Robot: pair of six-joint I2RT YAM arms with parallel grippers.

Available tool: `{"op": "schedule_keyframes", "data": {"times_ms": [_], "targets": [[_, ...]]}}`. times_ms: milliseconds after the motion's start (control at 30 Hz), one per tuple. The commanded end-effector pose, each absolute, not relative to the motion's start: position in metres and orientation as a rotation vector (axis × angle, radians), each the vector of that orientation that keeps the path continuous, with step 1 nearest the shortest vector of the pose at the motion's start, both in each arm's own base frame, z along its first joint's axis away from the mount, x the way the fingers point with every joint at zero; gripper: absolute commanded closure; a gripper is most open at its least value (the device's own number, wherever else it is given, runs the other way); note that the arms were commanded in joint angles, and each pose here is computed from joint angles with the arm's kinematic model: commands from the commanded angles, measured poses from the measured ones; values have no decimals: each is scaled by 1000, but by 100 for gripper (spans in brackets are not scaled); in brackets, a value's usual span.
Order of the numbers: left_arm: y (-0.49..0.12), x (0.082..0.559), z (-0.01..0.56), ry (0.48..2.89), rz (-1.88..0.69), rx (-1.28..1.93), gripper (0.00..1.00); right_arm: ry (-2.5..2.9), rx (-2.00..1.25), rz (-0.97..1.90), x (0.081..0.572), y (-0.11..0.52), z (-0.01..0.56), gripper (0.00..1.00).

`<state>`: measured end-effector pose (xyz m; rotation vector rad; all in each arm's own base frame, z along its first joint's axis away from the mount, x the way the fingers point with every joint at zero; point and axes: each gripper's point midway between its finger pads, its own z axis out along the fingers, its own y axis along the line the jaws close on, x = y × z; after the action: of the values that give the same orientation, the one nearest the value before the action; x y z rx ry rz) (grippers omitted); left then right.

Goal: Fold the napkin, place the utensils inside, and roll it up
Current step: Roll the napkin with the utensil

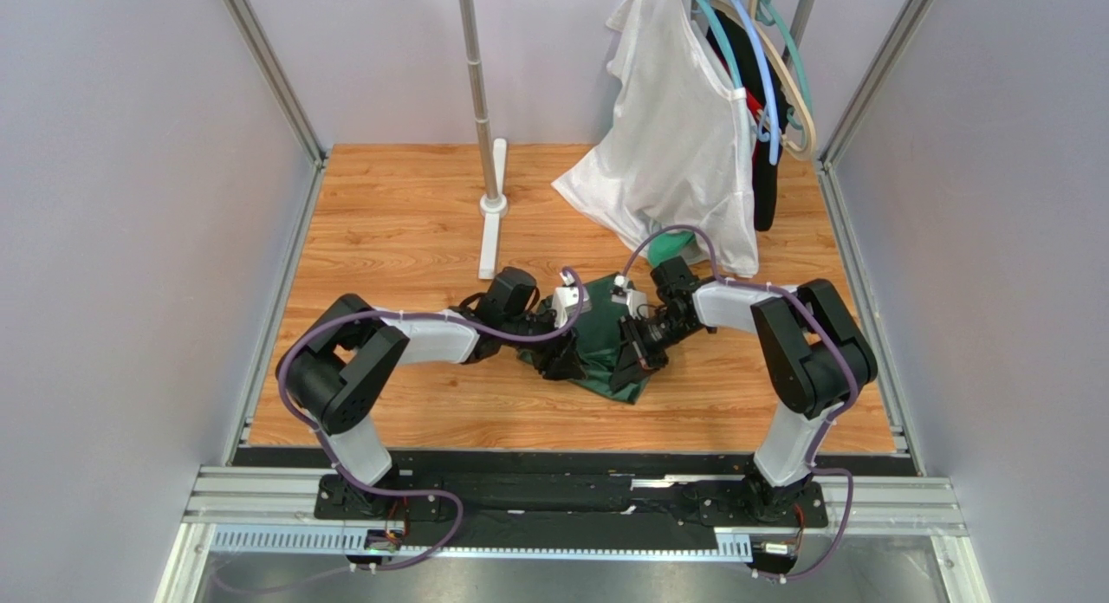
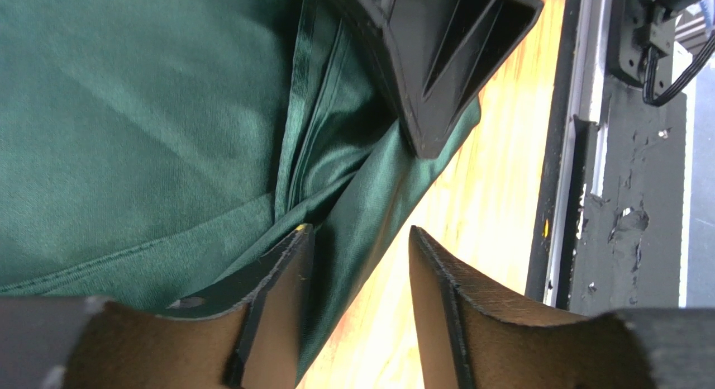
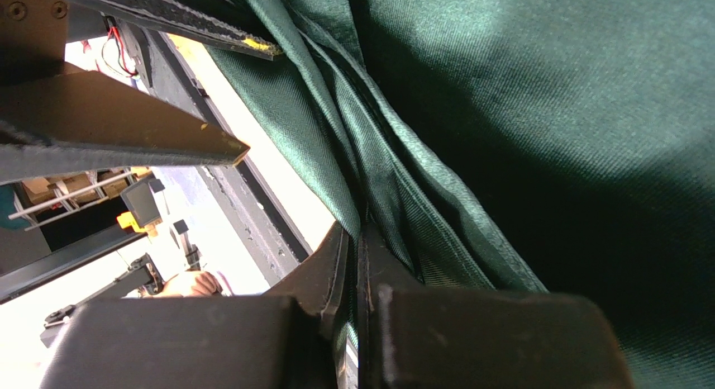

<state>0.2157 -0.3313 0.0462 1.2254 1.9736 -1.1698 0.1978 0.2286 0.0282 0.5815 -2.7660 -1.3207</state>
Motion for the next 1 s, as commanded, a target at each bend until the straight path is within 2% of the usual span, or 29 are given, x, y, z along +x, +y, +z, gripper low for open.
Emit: {"op": "schedule_keyframes", "data": {"times_ms": [0,133,233,267,333,367,400,467,500,567,600,767,867,967], "targets": [[-336,215,48,1941,-1159,1277,47,-2793,567,-1311,208,226,27,100],[-335,215,42,1970,-1155,1278,52,-2803,552,-1312,210,225,28,100],[-336,216,37,1997,-1155,1276,67,-2817,545,-1309,213,225,31,95],[-335,214,34,2018,-1156,1278,75,-2817,528,-1304,212,225,31,93],[-336,217,33,2041,-1153,1272,82,-2840,511,-1298,214,224,34,81],[-335,215,30,2064,-1154,1271,89,-2849,505,-1297,214,224,35,74],[-336,217,30,2070,-1155,1267,93,-2870,476,-1283,216,223,37,61],[-336,217,24,2124,-1162,1251,99,-2908,466,-1287,217,222,47,52],[-336,217,22,2145,-1164,1248,100,-2934,434,-1272,218,220,50,46],[-336,215,18,2200,-1186,1237,100,-3005,411,-1254,221,212,62,43],[-337,215,17,2207,-1187,1237,100,-3033,375,-1240,222,209,66,37],[-335,213,18,2305,-1206,1191,100,-3250,210,-1151,227,179,87,34],[-335,212,17,2373,-1233,1162,100,-3298,161,-1064,218,167,83,27],[-335,212,17,2417,-1268,1126,100,-3279,143,-1073,211,166,75,26]]}}
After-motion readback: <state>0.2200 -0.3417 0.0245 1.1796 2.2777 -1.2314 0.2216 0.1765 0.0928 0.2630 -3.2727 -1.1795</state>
